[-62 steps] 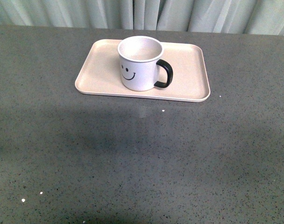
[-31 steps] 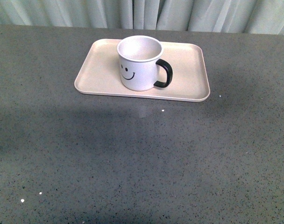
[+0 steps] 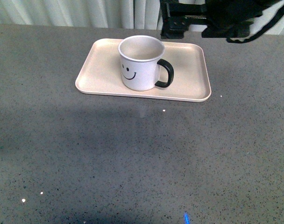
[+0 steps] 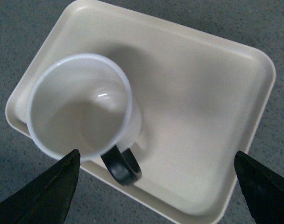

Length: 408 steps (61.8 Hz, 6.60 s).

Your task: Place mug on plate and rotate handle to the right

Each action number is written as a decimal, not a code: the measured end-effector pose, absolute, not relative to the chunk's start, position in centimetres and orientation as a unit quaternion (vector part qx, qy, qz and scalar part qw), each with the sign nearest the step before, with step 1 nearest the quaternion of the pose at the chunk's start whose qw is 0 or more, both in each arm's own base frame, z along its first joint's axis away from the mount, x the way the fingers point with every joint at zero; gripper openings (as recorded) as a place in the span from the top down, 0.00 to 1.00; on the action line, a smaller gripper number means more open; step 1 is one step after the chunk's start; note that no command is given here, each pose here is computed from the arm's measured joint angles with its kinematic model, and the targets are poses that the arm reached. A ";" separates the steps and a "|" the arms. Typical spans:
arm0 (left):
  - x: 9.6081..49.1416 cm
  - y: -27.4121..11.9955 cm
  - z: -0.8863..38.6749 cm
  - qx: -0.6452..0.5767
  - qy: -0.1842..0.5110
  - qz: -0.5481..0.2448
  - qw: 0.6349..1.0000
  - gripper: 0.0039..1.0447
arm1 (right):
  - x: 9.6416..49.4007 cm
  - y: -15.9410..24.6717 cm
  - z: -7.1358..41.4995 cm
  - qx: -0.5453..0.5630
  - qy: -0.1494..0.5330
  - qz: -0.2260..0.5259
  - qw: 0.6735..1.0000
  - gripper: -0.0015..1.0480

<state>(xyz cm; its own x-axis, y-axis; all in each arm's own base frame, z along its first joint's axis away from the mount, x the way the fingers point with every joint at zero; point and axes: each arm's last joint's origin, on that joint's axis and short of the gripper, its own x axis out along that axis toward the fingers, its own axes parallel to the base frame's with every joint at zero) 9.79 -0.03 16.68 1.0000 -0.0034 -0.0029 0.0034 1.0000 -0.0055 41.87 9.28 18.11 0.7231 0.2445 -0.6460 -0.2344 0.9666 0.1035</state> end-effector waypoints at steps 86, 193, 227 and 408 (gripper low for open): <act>9.8 0.0 16.7 -0.003 0.001 -0.002 1.000 0.09 | 48.9 12.8 18.4 -0.044 0.416 0.199 0.887 0.98; 9.8 0.0 16.7 -0.003 0.001 -0.002 1.000 0.09 | 37.6 5.2 21.4 -0.043 0.023 0.007 0.999 0.45; 9.8 0.0 16.7 -0.003 0.001 -0.002 1.000 0.09 | 23.7 1.3 18.2 -0.006 0.005 -0.001 1.000 0.98; 9.8 0.0 16.7 -0.002 0.001 -0.002 1.000 0.09 | 9.7 0.0 17.0 -0.005 -0.008 0.000 1.000 0.09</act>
<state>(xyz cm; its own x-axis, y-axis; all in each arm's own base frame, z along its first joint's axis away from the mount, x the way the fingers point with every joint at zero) 9.79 -0.03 16.69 1.0000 -0.0034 -0.0025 0.0034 1.0000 -0.0048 9.69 0.00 16.98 0.9999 0.0000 0.0158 0.0002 0.9999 -0.0101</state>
